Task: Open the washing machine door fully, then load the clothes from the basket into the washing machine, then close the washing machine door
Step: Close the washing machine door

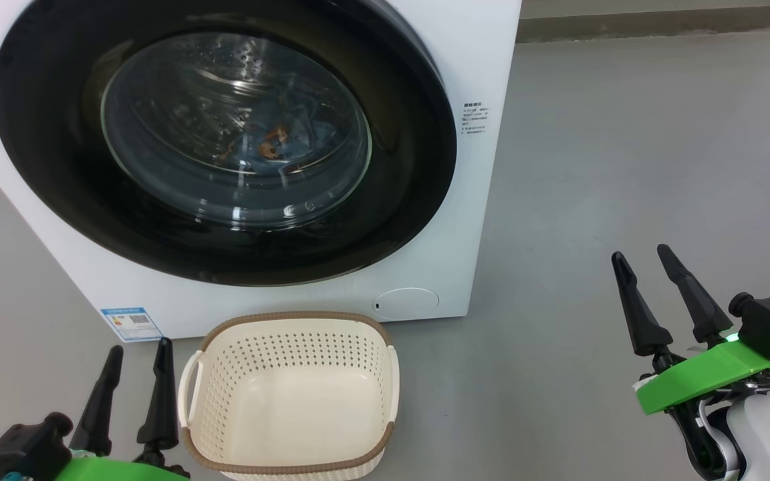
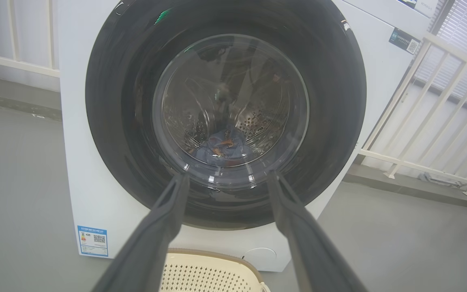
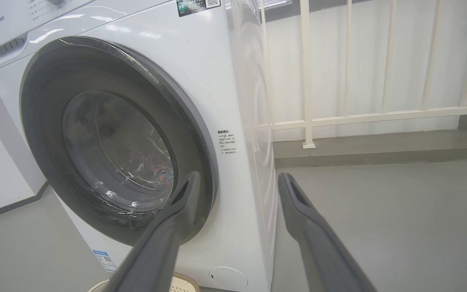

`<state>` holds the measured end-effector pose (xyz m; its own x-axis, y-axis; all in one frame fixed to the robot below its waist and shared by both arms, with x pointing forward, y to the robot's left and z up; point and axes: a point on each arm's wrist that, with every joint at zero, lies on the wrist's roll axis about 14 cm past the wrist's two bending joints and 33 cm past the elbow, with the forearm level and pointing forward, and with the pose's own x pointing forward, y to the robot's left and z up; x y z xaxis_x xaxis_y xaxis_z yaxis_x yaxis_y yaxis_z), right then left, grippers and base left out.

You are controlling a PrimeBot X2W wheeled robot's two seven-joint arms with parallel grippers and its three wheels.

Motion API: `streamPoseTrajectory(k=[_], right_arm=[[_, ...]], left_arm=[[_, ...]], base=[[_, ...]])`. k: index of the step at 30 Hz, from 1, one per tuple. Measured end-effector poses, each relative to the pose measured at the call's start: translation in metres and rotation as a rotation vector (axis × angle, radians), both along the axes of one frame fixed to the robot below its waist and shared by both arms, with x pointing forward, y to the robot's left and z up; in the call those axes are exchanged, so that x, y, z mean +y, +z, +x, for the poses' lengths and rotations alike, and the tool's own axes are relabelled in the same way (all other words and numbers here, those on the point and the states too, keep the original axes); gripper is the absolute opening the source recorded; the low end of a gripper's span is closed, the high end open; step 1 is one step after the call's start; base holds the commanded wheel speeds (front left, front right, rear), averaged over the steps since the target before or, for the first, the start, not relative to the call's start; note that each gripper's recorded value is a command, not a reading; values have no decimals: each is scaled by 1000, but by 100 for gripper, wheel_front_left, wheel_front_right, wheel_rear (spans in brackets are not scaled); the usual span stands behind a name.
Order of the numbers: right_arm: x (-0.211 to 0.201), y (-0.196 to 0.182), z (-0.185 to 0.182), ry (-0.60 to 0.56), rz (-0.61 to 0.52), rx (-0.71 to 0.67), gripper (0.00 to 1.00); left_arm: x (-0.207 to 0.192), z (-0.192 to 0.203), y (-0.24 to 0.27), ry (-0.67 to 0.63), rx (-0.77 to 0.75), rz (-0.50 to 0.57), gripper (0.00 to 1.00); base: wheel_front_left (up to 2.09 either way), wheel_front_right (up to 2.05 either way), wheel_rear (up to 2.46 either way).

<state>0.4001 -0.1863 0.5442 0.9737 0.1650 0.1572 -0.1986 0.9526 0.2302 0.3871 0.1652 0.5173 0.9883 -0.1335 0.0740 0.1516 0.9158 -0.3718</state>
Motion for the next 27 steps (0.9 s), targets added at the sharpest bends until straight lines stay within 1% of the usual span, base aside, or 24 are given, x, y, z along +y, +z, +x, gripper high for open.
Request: streamPoseTrajectory(k=[7,10,27], right_arm=[[1,2,1,-2,1,-8,100],[1,-3,-1,-4,7,5,100],[5,-5,-3,0,7,10,100]], left_arm=[[5,-2,2,7,-5,9,100],[6,-2,2,8,-5,10,100],[2,-3,1,-8,-1,11,100]], base=[[0,0,0],[0,0,0],[0,0,0]])
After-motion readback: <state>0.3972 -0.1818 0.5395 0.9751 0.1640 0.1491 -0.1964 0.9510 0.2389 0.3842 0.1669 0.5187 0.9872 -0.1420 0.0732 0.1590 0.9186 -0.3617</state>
